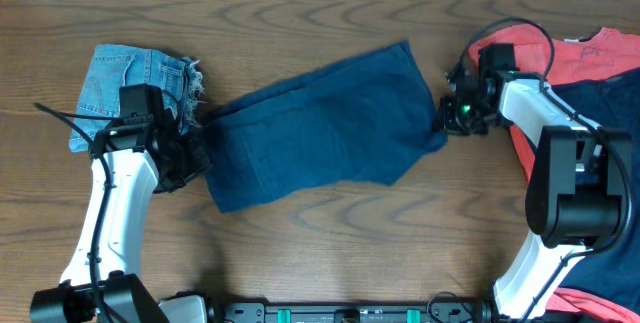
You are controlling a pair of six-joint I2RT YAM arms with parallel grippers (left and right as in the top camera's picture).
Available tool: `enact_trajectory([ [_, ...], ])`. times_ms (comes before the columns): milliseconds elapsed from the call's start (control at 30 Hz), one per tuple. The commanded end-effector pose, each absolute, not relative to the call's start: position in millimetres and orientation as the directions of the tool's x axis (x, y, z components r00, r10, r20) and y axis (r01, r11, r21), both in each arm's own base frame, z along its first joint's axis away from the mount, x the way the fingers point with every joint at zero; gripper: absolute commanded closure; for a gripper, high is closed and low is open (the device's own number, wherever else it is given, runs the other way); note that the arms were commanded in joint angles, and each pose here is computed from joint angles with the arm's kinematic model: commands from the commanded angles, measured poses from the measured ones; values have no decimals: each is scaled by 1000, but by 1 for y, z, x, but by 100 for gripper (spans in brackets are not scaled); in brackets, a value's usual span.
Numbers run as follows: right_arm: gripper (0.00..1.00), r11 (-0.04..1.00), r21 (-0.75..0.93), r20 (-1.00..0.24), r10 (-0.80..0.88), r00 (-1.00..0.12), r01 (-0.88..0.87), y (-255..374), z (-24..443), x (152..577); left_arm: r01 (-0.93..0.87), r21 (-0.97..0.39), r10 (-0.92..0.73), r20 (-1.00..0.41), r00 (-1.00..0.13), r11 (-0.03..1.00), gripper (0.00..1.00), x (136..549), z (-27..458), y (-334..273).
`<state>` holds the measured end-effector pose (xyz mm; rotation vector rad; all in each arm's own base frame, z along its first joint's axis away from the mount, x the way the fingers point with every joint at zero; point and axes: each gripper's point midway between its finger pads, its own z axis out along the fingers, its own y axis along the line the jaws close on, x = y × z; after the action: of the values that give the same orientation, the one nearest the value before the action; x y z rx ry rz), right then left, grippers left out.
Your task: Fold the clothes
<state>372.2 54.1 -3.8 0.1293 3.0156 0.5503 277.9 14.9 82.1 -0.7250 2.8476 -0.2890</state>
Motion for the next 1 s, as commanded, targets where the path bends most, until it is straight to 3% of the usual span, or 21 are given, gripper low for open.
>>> enact_trajectory([
  [0, 99, 950, 81, 100, 293, -951, 301, 15, -11, 327, -424, -216, -457, -132, -880, 880, 47, 276, 81, 17],
  [100, 99, 898, -150, 193, 437, -879, 414, -12, 7, 281, -408, -210, -439, -124, -890, 888, 47, 273, 80, 16],
  [133, 92, 898, -164, 202, 435, -877, 408, -13, 13, 276, -401, -209, -431, -124, -894, 892, 47, 273, 80, 16],
  [233, 46, 930, -104, 168, 366, -916, 352, -9, 25, 283, -386, -207, -415, -126, -901, 899, 47, 272, 80, 16],
  [300, 36, 961, -18, 75, 278, -958, 277, -3, 34, 305, -379, -207, -409, -127, -904, 902, 46, 272, 80, 16],
  [433, 38, 982, 184, -173, 74, -982, 42, 26, 59, 358, -371, -208, -402, -133, -906, 905, 46, 273, 80, 16],
  [533, 36, 975, 222, -323, 75, -943, 2, 27, 76, 391, -357, -210, -392, -153, -907, 910, 46, 278, 81, 17],
  [733, 36, 970, 242, -385, 83, -919, -14, 27, 71, 413, -350, -218, -391, -185, -902, 911, 46, 286, 83, 18],
  [967, 41, 932, 355, -326, 56, -944, -67, 48, 38, 414, -340, -227, -390, -231, -891, 912, 46, 297, 86, 20],
])
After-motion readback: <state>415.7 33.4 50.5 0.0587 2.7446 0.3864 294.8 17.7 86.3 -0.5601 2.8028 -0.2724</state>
